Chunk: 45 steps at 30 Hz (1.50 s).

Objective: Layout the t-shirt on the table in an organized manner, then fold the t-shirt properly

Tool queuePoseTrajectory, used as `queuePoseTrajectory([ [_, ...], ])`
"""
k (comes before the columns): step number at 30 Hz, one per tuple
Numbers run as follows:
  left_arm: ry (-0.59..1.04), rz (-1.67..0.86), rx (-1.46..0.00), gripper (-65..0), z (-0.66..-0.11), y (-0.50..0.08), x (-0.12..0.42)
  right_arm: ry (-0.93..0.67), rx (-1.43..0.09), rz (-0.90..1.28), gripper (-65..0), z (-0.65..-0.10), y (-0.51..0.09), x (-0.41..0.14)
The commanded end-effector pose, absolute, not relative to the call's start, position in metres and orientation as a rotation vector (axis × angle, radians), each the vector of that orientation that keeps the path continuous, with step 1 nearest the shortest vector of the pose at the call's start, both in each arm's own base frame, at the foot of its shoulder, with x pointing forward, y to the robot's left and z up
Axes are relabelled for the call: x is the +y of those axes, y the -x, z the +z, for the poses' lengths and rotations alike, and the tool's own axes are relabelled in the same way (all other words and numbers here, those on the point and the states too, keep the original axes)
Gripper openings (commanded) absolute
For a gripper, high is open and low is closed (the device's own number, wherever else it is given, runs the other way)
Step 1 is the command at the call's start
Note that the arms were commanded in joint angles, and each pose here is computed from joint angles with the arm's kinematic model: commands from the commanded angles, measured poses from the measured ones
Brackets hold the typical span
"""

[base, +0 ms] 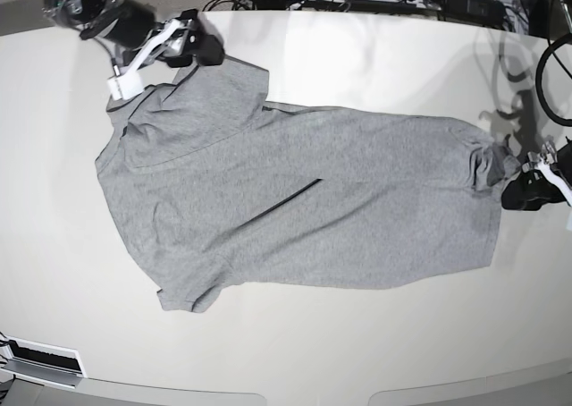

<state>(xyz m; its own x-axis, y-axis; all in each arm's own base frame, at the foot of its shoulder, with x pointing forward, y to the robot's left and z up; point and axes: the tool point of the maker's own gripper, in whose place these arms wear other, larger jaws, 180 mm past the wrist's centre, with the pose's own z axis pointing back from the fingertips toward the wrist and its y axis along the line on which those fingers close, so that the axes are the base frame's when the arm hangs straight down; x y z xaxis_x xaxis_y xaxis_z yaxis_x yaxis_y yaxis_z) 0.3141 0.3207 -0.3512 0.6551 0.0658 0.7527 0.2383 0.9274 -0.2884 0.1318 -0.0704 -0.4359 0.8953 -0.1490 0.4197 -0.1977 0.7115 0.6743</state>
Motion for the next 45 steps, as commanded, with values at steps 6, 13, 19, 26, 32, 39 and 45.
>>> queuePoseTrajectory([
  [6,0.377,-0.116,-0.918,-35.0,-0.33,-0.324,0.327,-0.797,-0.522,0.045,-19.6,-0.433,-0.156,-0.065],
  [13,0.377,-0.115,-0.919,-35.0,-0.33,-0.324,0.327,-0.794,-0.534,0.087,-29.6,-0.428,-0.173,-0.063],
  [19,0.377,-0.116,-0.918,-35.0,-0.33,-0.324,0.327,-0.805,-0.496,0.128,-65.0,-0.427,-0.17,-0.06],
  [26,0.377,-0.116,-0.917,-35.0,-0.331,-0.324,0.327,-0.834,-0.611,0.249,-65.0,-0.373,-0.187,-0.054],
  [32,0.376,-0.116,-0.914,-35.1,-0.331,-0.324,0.327,-0.77,-0.759,0.34,-65.0,-0.338,-0.227,-0.055],
  [39,0.377,-0.116,-0.914,-35.1,-0.331,-0.324,0.327,-0.563,-0.863,0.401,-65.0,-0.328,-0.277,-0.077],
  [45,0.375,-0.119,-0.9,-35.1,-0.333,-0.322,0.327,-0.55,-0.88,0.404,-65.0,-0.325,-0.289,-0.079],
])
